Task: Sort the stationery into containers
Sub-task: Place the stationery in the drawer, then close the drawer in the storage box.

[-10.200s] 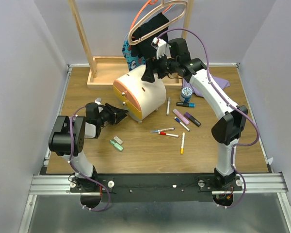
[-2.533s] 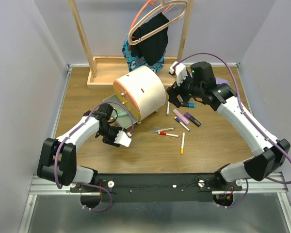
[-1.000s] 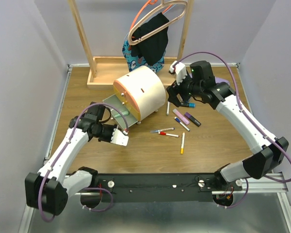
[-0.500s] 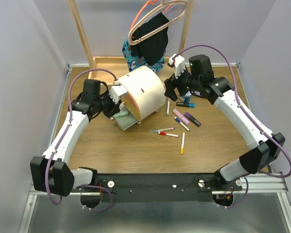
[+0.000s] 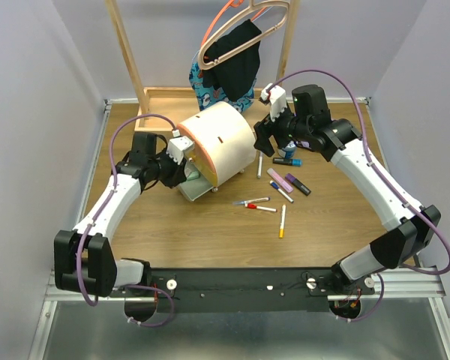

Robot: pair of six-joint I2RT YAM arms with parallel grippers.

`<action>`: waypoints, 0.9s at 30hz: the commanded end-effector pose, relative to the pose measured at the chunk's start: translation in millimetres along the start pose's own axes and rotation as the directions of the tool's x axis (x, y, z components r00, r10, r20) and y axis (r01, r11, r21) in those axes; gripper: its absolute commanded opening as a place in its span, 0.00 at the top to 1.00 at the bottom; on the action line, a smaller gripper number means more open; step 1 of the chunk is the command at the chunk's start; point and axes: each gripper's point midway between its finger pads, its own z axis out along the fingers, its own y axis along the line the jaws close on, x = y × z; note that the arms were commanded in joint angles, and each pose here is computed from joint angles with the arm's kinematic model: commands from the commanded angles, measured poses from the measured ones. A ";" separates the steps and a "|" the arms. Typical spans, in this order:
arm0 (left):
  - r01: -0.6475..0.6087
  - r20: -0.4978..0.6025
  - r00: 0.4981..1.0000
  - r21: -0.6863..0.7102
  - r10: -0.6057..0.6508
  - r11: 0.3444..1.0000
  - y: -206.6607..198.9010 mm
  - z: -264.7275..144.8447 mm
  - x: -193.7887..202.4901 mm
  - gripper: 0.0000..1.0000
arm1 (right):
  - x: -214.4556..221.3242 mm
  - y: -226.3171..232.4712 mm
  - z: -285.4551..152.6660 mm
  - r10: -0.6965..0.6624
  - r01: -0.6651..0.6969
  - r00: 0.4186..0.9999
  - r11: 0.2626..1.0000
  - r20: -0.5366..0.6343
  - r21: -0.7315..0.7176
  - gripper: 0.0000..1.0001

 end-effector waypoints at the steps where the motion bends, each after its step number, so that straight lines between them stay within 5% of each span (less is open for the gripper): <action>1: 0.036 0.090 0.995 0.007 -0.036 0.999 0.0 3.9 -10.5 0.63 | -7.7 -1.2 -2.3 0.007 -0.007 1.000 1.000 0.028 -0.004 0.14; 5: 0.036 0.163 0.986 -0.038 -0.030 0.999 1.5 -5.6 -16.9 0.47 | -7.0 -1.0 0.2 0.012 -0.012 1.000 1.000 0.023 -0.008 0.13; 9: 0.056 0.258 0.966 -0.072 -0.036 0.996 2.9 -28.4 -37.4 0.43 | -9.0 -0.2 2.8 0.021 -0.020 0.999 1.000 0.026 -0.017 0.13; 13: 0.251 0.330 0.928 -0.212 -0.173 0.945 24.5 -58.7 -44.2 0.42 | -20.3 2.4 5.0 0.029 -0.027 0.998 0.999 0.051 -0.043 0.14; 16: 0.526 0.380 0.817 -0.180 -0.434 0.831 27.7 -63.7 -24.1 0.44 | -34.4 4.1 14.3 0.054 -0.049 0.996 0.996 0.074 -0.075 0.16; 20: 0.787 0.323 0.599 -0.069 -0.733 0.613 20.1 -41.9 21.4 0.51 | -50.2 -3.5 27.0 0.071 -0.066 0.993 0.996 0.094 -0.062 0.19; 21: 0.854 0.325 0.501 -0.036 -0.803 0.518 23.1 -40.1 27.4 0.57 | -52.3 -4.1 30.2 0.073 -0.067 0.993 0.996 0.095 -0.060 0.20; 25: 0.940 0.304 0.294 0.080 -0.906 0.332 24.8 -27.2 46.9 0.77 | -65.3 -5.3 38.3 0.066 -0.059 0.991 0.997 0.117 -0.057 0.33; 27: 0.944 0.325 0.255 0.123 -0.911 0.308 26.6 -24.8 52.7 0.91 | -69.0 -1.8 43.9 0.060 -0.051 0.991 0.996 0.121 -0.073 0.42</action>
